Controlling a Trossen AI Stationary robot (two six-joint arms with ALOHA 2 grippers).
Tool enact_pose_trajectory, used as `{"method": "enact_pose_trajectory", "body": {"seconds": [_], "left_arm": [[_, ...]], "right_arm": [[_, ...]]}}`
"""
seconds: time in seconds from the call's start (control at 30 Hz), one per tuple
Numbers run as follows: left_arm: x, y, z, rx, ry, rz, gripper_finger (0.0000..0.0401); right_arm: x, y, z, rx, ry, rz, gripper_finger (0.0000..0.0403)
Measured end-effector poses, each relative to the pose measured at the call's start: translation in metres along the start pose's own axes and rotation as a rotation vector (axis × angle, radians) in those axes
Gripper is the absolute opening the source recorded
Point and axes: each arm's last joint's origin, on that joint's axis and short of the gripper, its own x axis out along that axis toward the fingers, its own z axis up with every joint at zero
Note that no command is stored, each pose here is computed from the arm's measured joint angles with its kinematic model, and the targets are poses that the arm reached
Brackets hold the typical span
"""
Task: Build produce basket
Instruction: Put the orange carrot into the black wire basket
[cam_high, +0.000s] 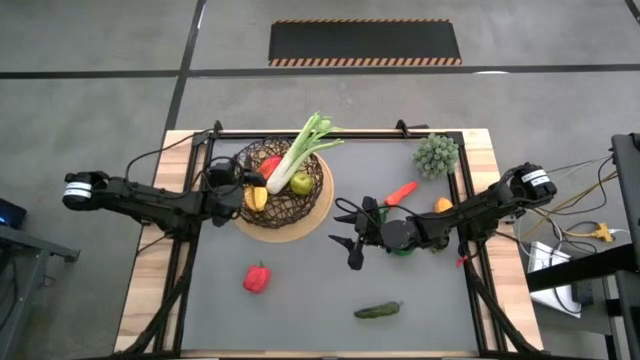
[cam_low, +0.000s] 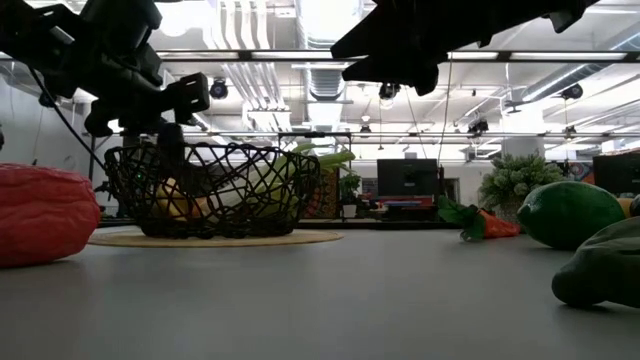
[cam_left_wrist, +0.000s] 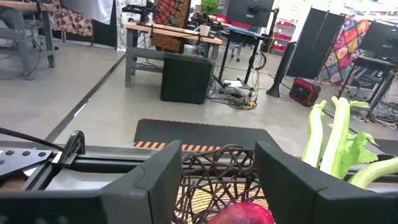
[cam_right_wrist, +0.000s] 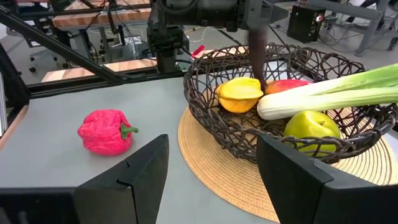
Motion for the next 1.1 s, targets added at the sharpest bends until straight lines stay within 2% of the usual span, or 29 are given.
{"method": "enact_pose_trajectory", "body": {"seconds": [0.37, 0.57, 0.7, 0.87, 1.1], "left_arm": [[-0.001, -0.002, 0.008, 0.026, -0.009, -0.003, 0.0201], [-0.003, -0.005, 0.019, 0.105, -0.01, -0.034, 0.0202], [-0.008, -0.011, 0.028, 0.15, 0.034, -0.2, 0.0202], [-0.015, -0.02, 0.037, 0.174, 0.096, -0.541, 0.0202], [-0.025, -0.027, 0.046, 0.133, 0.175, -0.948, 0.0202]], "right_arm": [[0.0, 0.0, 0.0, 0.01, 0.001, 0.0, 0.0226], [0.0, 0.0, -0.001, 0.016, 0.009, 0.0, 0.0226], [0.0, 0.0, -0.002, 0.021, 0.014, 0.0, 0.0226], [0.0, 0.0, -0.002, 0.036, 0.019, 0.0, 0.0226], [0.0, -0.001, -0.004, 0.083, 0.039, -0.006, 0.0226]]}}
